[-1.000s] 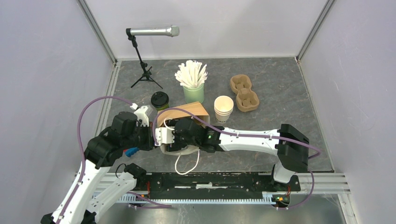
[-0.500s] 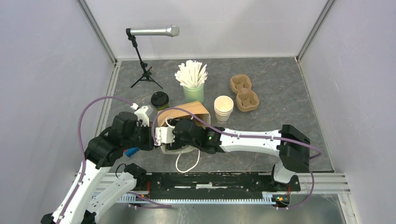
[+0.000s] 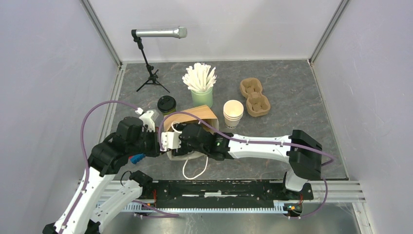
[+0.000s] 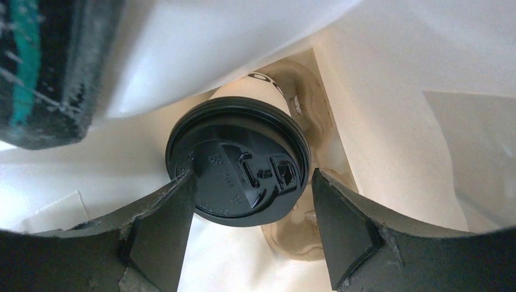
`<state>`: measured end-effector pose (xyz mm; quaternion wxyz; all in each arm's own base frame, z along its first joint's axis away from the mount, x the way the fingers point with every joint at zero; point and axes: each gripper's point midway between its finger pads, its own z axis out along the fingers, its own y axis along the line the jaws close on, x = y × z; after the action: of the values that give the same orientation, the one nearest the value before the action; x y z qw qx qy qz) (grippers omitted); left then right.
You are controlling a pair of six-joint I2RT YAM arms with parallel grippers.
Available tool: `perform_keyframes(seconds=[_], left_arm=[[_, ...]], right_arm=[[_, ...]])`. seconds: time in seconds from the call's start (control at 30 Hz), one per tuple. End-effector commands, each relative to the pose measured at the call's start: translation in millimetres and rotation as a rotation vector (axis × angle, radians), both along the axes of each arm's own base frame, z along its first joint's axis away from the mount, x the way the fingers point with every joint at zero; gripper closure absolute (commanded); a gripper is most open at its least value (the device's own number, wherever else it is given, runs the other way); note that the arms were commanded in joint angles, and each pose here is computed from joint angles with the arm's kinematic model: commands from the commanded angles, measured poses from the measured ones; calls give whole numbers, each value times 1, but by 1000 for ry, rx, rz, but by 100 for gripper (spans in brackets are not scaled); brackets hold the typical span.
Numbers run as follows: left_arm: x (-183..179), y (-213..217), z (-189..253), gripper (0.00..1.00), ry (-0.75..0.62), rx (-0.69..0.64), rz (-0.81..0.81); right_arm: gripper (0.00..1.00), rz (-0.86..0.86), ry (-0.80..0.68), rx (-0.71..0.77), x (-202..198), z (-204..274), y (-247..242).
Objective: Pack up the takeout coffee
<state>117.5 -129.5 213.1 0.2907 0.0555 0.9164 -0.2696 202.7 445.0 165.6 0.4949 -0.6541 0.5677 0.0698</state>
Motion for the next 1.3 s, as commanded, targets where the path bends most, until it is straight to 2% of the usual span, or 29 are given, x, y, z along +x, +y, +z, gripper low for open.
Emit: perform_keyframes(seconds=[0.0,0.13,0.3,0.47,0.63,0.97,1.03,1.13,1.27], left_arm=[[-8,-16,9,98,14,-90,-56],[-10,-15,7,98,23,-86,-50],[-9,-14,7,98,32,-79,-46],[-7,-14,7,98,32,-76,-36],[-6,-12,7,98,28,-70,-24],[-7,-10,5,98,23,-64,-14],[-6,-10,5,98,22,-63,-17],[-7,-10,6,98,19,-65,-20],[-7,-10,6,98,18,-66,-19]], right_arm=[[24,-13,8,129,4,14,20],[25,-24,22,149,4,12,20],[34,-19,53,178,6,11,20],[35,-33,83,198,9,11,15],[26,-45,83,197,10,13,4],[15,-65,104,236,11,18,-14],[15,-60,122,250,10,17,-13],[29,-54,142,242,10,12,-11],[25,-85,144,258,14,17,-13]])
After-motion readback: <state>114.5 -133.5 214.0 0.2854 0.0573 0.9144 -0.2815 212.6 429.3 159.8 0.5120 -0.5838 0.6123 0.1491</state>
